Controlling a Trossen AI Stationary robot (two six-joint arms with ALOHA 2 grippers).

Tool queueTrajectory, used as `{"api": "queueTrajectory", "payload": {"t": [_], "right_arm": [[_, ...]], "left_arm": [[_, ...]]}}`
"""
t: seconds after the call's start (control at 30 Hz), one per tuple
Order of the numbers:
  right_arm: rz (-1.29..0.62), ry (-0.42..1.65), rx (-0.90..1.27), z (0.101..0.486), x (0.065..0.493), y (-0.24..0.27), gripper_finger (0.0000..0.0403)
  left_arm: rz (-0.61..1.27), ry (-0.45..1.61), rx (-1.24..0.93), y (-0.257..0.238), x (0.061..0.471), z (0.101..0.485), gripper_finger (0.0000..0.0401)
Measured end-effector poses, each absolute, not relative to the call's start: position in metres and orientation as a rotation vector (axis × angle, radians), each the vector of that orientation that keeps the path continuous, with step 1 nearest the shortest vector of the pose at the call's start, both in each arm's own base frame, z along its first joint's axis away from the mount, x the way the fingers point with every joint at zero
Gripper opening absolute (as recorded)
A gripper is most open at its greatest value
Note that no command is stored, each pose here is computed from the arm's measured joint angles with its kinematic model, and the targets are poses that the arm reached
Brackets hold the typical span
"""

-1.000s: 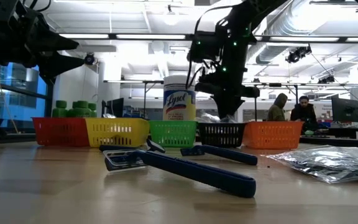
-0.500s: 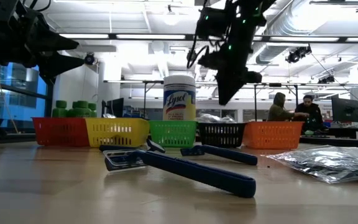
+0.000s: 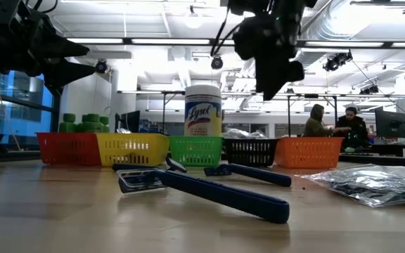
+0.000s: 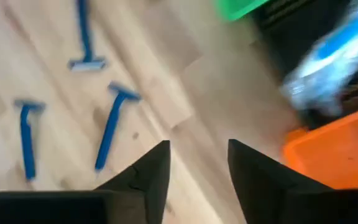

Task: Pick & Place Travel size toiletries
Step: Put the black hairbrush into the green bin

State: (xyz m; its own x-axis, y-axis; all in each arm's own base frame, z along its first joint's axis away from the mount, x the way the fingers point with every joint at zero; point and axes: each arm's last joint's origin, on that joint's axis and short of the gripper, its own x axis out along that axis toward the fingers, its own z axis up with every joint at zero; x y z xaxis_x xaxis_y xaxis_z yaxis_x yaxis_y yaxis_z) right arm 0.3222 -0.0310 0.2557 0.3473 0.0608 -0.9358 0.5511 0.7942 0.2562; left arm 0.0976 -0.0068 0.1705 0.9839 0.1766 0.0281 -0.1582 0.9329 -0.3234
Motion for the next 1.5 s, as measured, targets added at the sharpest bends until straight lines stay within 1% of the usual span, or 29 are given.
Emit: {"api": "queueTrajectory", "payload": {"t": [0.17, 0.3, 0.47, 0.6, 0.7, 0.83, 1.0, 1.17, 1.23, 1.37, 1.5], "right_arm": [[-0.263, 1.237, 0.559, 0.255, 0.322, -0.002, 0.0169], [-0.237, 1.289, 0.542, 0.254, 0.318, 0.020, 0.0168], [-0.277, 1.340, 0.598, 0.253, 0.311, 0.046, 0.0162], [-0.350, 1.355, 0.705, 0.253, 0.305, 0.072, 0.0162], [-0.451, 1.351, 0.833, 0.253, 0.300, 0.092, 0.0162], [-0.577, 1.305, 0.911, 0.251, 0.293, 0.116, 0.0162], [-0.734, 1.268, 1.006, 0.238, 0.291, 0.136, 0.0162], [-0.849, 1.255, 1.057, 0.221, 0.292, 0.153, 0.0162], [-0.882, 1.252, 1.074, 0.214, 0.294, 0.158, 0.0161], [-0.884, 1.242, 1.088, 0.201, 0.301, 0.163, 0.0161], [-0.929, 1.234, 1.105, 0.193, 0.306, 0.160, 0.0161]], "left_arm": [[0.171, -0.056, -0.326, -0.007, 0.098, 0.170, 0.0242], [0.171, -0.057, -0.326, -0.007, 0.098, 0.171, 0.0242], [0.171, -0.057, -0.326, -0.007, 0.098, 0.170, 0.0242], [0.171, -0.056, -0.326, -0.007, 0.098, 0.170, 0.0242], [0.172, -0.057, -0.326, -0.007, 0.098, 0.170, 0.0242], [0.172, -0.057, -0.326, -0.007, 0.098, 0.170, 0.0242], [0.171, -0.057, -0.326, -0.007, 0.098, 0.171, 0.0242], [0.171, -0.057, -0.326, -0.007, 0.098, 0.171, 0.0242], [0.172, -0.057, -0.326, -0.007, 0.098, 0.170, 0.0242], [0.171, -0.057, -0.326, -0.007, 0.098, 0.170, 0.0242], [0.172, -0.057, -0.326, -0.007, 0.098, 0.170, 0.0242]]}}
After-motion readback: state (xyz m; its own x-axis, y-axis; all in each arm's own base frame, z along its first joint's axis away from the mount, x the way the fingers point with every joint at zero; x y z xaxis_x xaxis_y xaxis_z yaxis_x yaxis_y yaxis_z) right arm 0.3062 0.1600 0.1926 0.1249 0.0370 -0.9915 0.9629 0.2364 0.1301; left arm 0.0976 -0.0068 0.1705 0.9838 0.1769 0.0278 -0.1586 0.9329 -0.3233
